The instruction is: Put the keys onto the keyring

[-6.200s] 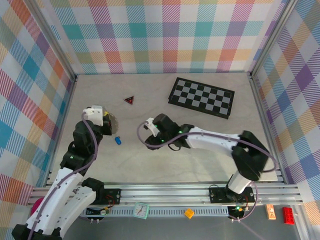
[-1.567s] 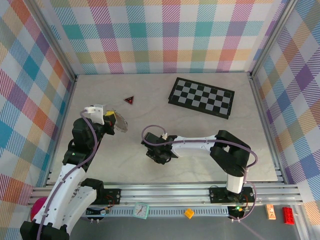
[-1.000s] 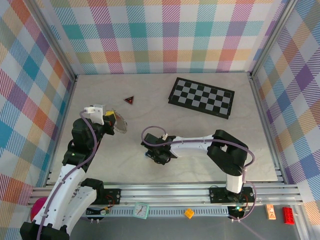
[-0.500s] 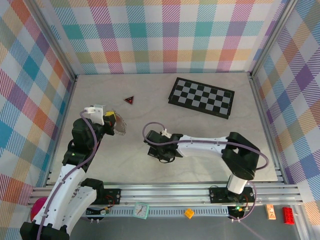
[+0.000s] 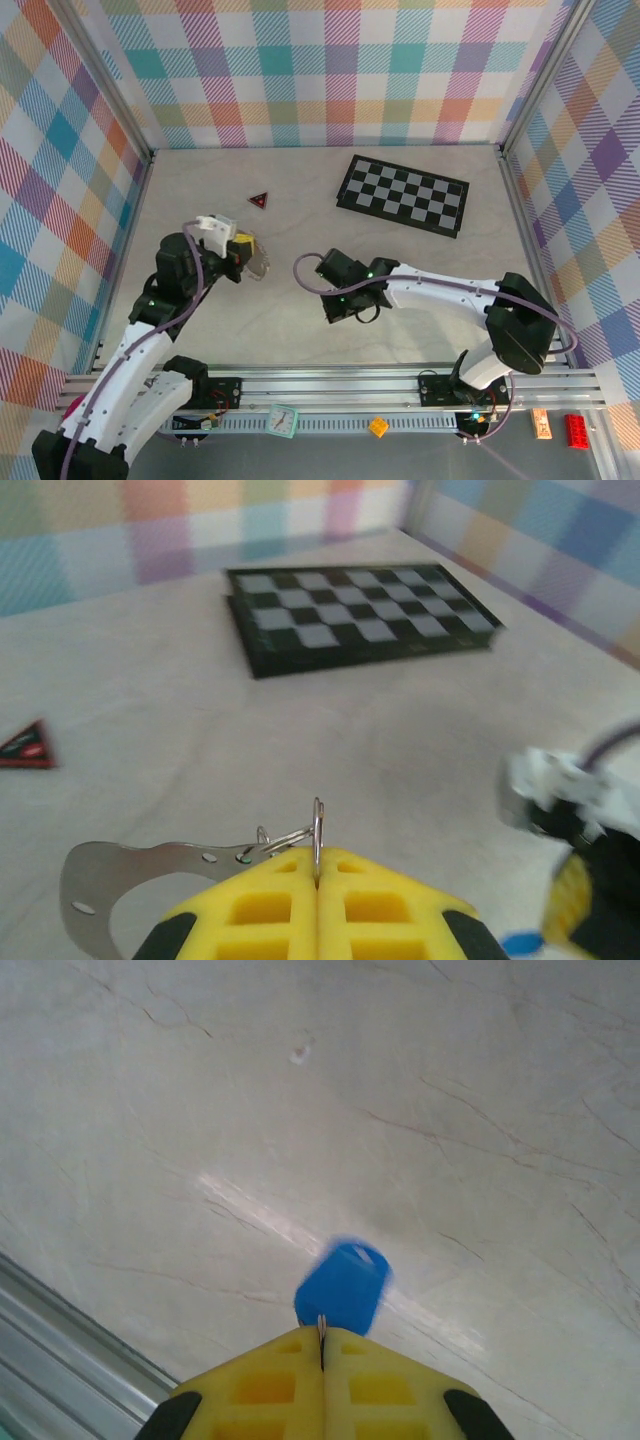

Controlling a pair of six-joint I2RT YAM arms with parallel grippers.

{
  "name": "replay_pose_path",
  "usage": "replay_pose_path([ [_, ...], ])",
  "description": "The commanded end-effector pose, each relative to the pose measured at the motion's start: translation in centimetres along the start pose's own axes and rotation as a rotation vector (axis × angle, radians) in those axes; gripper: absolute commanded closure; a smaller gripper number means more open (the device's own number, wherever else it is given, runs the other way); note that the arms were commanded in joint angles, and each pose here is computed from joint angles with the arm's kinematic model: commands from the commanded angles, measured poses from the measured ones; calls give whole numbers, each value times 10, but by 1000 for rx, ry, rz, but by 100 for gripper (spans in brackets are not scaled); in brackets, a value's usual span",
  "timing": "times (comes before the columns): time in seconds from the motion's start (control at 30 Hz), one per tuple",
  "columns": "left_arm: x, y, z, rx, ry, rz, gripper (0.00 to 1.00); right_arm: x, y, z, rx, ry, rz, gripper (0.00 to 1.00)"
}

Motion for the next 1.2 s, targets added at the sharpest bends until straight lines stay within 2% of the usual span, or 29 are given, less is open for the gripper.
replay_pose_path([
  [0.0,12,1,-26,-139,148,5,100,-14,-9,-6,94,-79,81,100],
  [0.27,-1,15,-50,-310,288,92,100,-26,-3,-6,237,-63,158,100],
  [0.43,-2,22,-58,-381,347,77,100,-17,-1,-6,274,-49,110,100],
  [0.63,-6,26,-61,-410,383,63,100,-8,-16,1,332,-102,-6,100],
  [0.77,0,25,-67,-450,394,0,100,-2,-33,7,370,-166,-109,100],
  [1.0,-5,26,-68,-467,350,16,100,4,-64,11,389,-292,-292,100],
  [1.17,-10,25,-74,-510,330,33,100,12,-79,16,383,-395,-371,100],
])
Point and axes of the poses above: each hand's point on the last joint's axis, 136 mm out from that joint toward the fingers, its own y axis out along the fingers, its own z axis along the line the jaws close on, x = y × z, the point moved 5 cm from there along -y, back along the fingers, and after that the axes turned 6 degrees about y, right-handed, at the moved point
